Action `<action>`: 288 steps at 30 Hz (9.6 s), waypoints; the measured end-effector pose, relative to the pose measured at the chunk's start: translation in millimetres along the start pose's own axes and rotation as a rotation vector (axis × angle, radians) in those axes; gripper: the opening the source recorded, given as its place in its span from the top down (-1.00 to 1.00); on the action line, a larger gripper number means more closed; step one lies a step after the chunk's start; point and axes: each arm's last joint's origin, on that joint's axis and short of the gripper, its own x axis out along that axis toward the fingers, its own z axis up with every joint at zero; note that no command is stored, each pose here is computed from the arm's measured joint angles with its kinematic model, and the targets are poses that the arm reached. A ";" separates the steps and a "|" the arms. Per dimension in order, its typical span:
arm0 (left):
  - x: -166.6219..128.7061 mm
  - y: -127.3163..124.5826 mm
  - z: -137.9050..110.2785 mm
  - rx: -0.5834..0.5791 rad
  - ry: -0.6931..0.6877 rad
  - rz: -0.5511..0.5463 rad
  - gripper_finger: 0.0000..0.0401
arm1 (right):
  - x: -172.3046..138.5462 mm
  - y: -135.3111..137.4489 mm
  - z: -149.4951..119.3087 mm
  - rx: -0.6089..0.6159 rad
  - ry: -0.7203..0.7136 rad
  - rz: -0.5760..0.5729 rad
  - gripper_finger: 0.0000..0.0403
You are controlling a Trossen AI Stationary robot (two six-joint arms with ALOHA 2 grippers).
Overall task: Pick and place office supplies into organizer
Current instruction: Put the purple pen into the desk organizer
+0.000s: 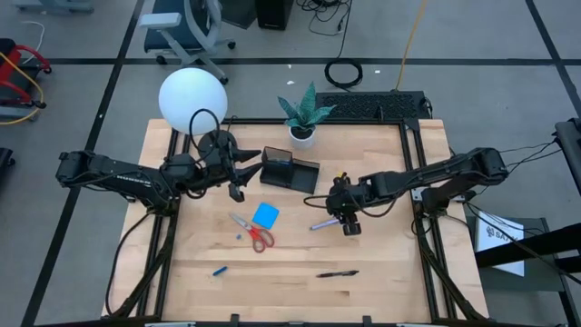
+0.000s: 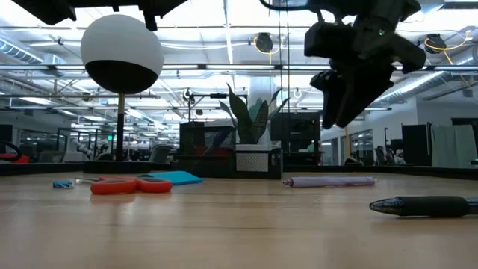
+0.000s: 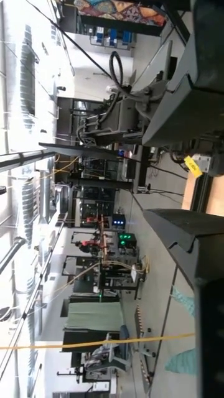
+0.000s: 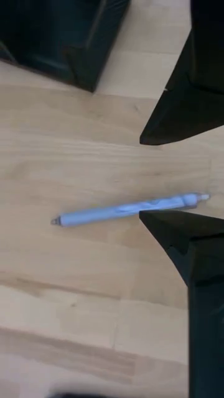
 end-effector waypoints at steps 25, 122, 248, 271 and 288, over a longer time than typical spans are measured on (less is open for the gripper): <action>0.0 0.1 0.1 0.004 -0.001 0.003 0.10 | 81.0 5.0 24.6 -0.028 0.260 0.075 0.15; 5.6 -6.5 -24.1 0.329 0.119 -0.194 0.01 | -49.9 -6.2 9.5 -0.187 -1.026 -0.161 0.90; 120.4 -46.2 -76.1 -0.408 0.476 -0.402 0.71 | -54.7 70.5 4.5 -1.355 0.042 -1.378 0.33; 119.4 -49.3 -76.6 -0.451 0.492 -0.393 0.71 | -50.6 81.6 11.0 -1.763 -0.091 -1.433 0.31; 119.4 -50.1 -75.1 -0.455 0.479 -0.392 0.72 | -41.2 56.1 20.4 -1.794 -0.085 -1.475 0.31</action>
